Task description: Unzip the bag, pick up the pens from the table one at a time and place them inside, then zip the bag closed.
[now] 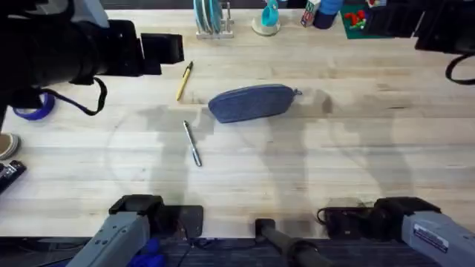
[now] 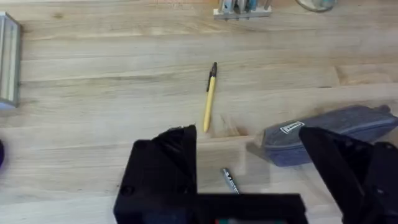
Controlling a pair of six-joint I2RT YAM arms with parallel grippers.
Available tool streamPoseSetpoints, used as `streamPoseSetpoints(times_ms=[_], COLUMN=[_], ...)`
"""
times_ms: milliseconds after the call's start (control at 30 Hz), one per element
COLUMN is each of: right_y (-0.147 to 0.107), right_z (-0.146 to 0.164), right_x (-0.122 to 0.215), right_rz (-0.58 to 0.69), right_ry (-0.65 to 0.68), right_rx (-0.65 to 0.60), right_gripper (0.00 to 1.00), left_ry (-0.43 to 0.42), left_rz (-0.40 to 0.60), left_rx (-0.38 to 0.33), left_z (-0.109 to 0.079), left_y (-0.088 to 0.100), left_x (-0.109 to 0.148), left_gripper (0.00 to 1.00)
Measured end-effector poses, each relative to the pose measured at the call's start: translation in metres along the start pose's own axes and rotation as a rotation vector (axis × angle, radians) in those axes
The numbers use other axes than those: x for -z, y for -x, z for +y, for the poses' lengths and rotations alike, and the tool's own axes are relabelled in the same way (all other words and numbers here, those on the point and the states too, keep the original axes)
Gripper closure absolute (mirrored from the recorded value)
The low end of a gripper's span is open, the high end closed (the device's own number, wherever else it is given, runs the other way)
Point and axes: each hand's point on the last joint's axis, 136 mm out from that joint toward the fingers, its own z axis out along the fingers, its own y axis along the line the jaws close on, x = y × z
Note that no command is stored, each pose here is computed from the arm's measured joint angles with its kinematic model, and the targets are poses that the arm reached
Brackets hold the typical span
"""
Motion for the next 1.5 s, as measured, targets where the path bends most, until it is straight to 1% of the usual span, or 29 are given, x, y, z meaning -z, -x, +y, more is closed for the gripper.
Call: streamPoseSetpoints(times_ms=[133, 200, 233, 267, 467, 633, 700, 800, 900, 1033, 1200, 1367, 1500], right_y=[0.0, 0.0, 0.0, 0.0, 0.0, 0.0, 0.0, 0.0, 0.0, 0.0, 0.0, 0.0, 0.0], right_z=[0.0, 0.0, 0.0, 0.0, 0.0, 0.0, 0.0, 0.0, 0.0, 0.0, 0.001, 0.004, 0.004], right_x=[0.0, 0.0, 0.0, 0.0, 0.0, 0.0, 0.0, 0.0, 0.0, 0.0, 0.0, 0.0, 0.0], right_rz=[-0.001, -0.001, -0.001, -0.001, -0.002, -0.002, -0.002, -0.002, -0.002, -0.002, -0.001, 0.001, 0.001], right_ry=[0.0, 0.0, 0.0, 0.0, 0.0, 0.0, 0.0, 0.0, 0.0, 0.0, 0.008, 0.023, 0.023], right_rx=[0.0, 0.0, 0.0, 0.0, 0.0, 0.0, 0.0, 0.0, 0.0, 0.0, 0.0, 0.0, 0.0], right_gripper=[0.005, 0.006, 0.006, 0.006, 0.006, 0.006, 0.006, 0.006, 0.005, 0.006, 0.005, 0.005, 0.006], left_ry=[-0.007, -0.031, -0.052, -0.073, -0.248, -0.383, -0.456, -0.55, -0.643, -0.745, -0.864, -0.942, -0.983], left_rz=[0.001, 0.002, 0.002, 0.001, -0.014, -0.017, -0.013, -0.016, -0.027, -0.039, -0.046, -0.059, -0.078], left_rx=[0.0, -0.01, -0.028, -0.049, -0.245, -0.371, -0.418, -0.467, -0.498, -0.527, -0.561, -0.589, -0.613], left_z=[-0.001, -0.005, -0.009, -0.012, -0.041, -0.051, -0.054, -0.055, -0.056, -0.058, -0.062, -0.062, -0.062], left_y=[0.0, 0.0, 0.0, 0.0, -0.002, -0.007, -0.012, -0.02, -0.027, -0.037, -0.048, -0.056, -0.061], left_x=[0.0, -0.001, -0.001, 0.0, 0.001, -0.005, -0.007, -0.009, -0.009, -0.012, -0.023, -0.04, -0.052], left_gripper=[0.008, 0.008, 0.008, 0.008, 0.01, 0.01, 0.01, 0.01, 0.01, 0.01, 0.009, 0.01, 0.01])
